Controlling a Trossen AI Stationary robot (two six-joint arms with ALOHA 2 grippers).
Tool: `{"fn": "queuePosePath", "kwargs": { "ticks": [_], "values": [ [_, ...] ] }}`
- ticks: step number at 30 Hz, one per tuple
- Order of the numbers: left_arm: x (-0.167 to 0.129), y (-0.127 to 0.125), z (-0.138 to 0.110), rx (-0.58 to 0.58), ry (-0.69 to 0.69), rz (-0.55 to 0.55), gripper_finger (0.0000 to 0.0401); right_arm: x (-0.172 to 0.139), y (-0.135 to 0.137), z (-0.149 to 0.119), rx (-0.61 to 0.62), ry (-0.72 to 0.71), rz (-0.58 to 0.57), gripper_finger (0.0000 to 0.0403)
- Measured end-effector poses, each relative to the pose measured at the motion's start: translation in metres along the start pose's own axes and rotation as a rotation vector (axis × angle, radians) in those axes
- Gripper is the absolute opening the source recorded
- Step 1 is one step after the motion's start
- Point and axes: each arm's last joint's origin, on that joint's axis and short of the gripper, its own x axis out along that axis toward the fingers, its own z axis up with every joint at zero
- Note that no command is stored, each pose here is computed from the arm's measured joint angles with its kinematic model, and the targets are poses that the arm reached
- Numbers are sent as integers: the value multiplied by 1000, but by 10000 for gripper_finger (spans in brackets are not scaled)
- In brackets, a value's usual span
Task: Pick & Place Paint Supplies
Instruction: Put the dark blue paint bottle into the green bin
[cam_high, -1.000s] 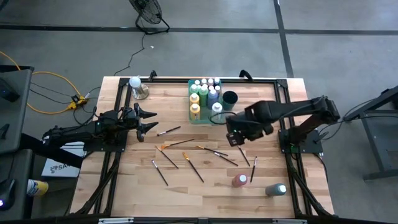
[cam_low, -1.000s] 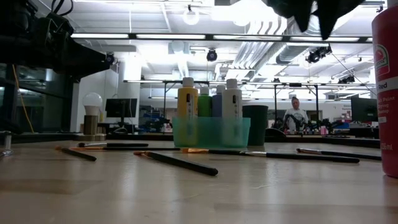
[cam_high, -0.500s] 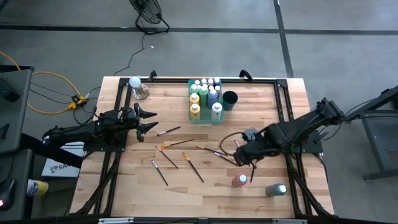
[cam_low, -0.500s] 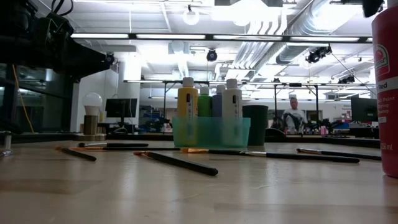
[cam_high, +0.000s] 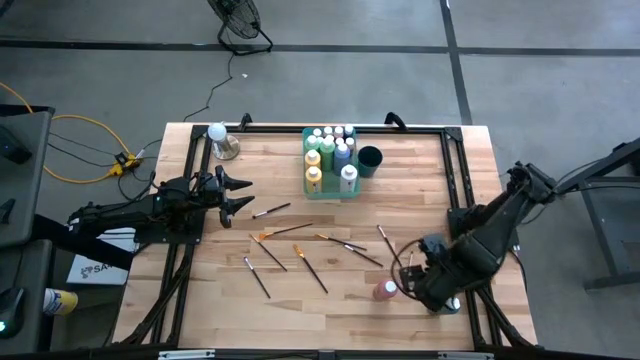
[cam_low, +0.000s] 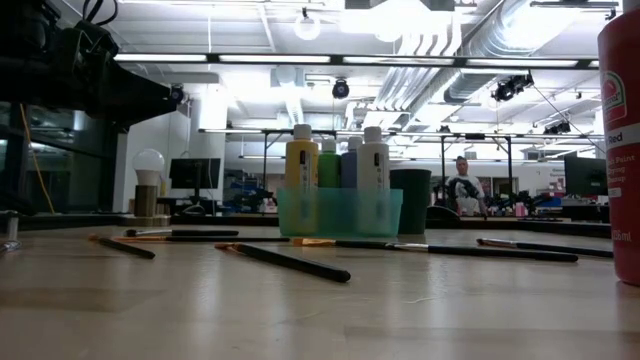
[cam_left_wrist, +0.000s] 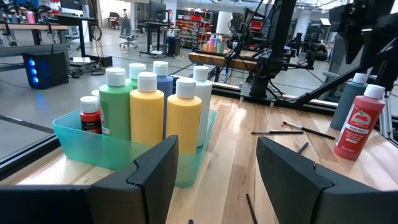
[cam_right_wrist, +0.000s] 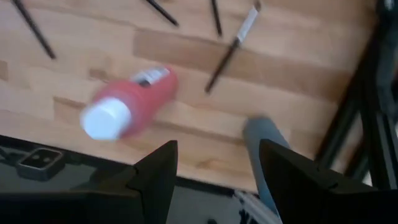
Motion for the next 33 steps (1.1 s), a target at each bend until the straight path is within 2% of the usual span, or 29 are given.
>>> {"fn": "queuePosePath", "kwargs": {
  "ticks": [7, 10, 14, 26, 33],
  "values": [
    [0, 0, 0, 0, 0, 0, 211, -2, -29, -27, 121, 50, -145, 220],
    [0, 0, 0, 0, 0, 0, 211, -2, -37, -37, 158, 60, -156, 220],
    [0, 0, 0, 0, 0, 0, 211, 2, -39, -45, 149, 72, -187, 220],
    [0, 0, 0, 0, 0, -1, 211, 10, -40, -58, 127, 96, -225, 220],
    [0, 0, 0, 0, 0, -1, 211, 11, -39, -59, 110, 51, -158, 220]
  ]
}}
